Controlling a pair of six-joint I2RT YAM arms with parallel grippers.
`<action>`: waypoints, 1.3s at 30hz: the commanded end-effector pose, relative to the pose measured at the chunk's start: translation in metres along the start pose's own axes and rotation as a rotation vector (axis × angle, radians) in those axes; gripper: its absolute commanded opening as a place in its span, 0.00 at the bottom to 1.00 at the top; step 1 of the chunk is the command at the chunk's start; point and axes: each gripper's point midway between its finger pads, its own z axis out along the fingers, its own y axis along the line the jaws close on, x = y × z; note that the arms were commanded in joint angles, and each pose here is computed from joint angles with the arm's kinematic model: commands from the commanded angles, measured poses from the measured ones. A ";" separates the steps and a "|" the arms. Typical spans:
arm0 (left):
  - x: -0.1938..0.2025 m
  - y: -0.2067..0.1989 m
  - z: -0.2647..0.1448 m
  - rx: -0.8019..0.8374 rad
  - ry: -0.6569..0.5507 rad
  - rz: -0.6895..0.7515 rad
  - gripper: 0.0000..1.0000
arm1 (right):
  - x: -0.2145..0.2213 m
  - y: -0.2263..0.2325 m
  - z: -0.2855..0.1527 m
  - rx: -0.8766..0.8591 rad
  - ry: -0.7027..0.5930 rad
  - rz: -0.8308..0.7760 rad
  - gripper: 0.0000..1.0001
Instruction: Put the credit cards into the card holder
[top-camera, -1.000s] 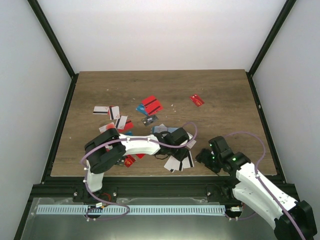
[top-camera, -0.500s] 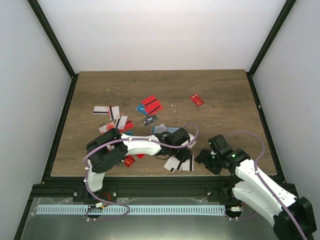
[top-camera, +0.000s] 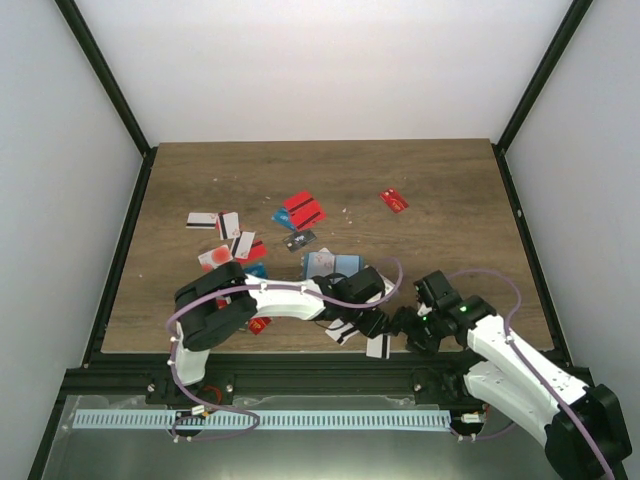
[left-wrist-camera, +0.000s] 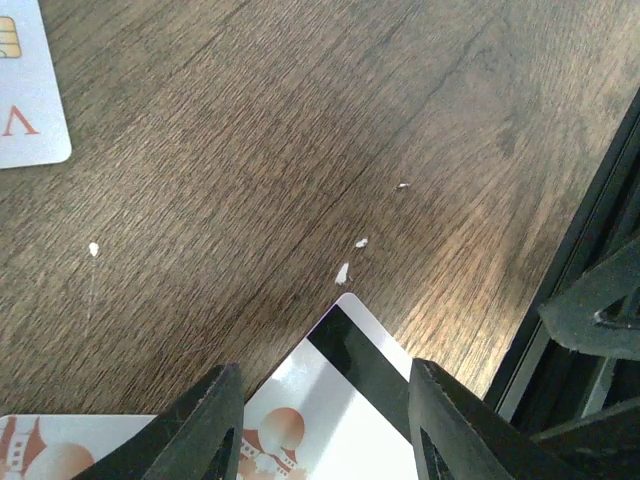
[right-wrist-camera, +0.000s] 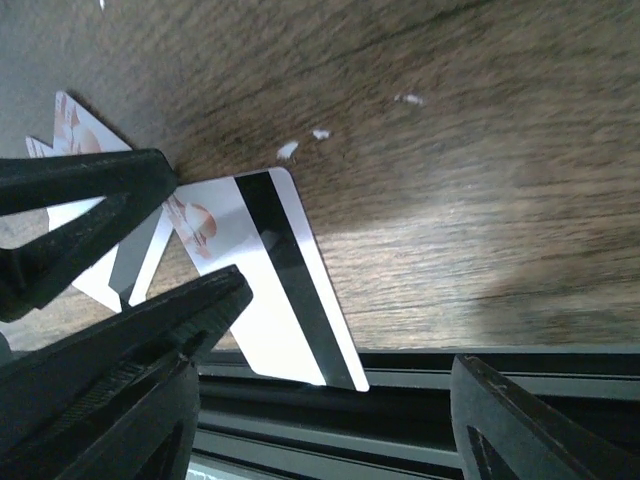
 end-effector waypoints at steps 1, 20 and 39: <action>-0.011 -0.009 -0.016 0.014 -0.050 0.000 0.48 | 0.010 0.003 0.006 -0.047 0.063 -0.008 0.69; 0.001 0.001 -0.019 -0.006 -0.029 -0.030 0.34 | 0.027 -0.002 0.035 -0.138 0.171 -0.042 0.60; 0.052 0.015 0.006 0.033 0.071 -0.106 0.25 | 0.026 -0.009 0.053 -0.179 0.163 -0.029 0.23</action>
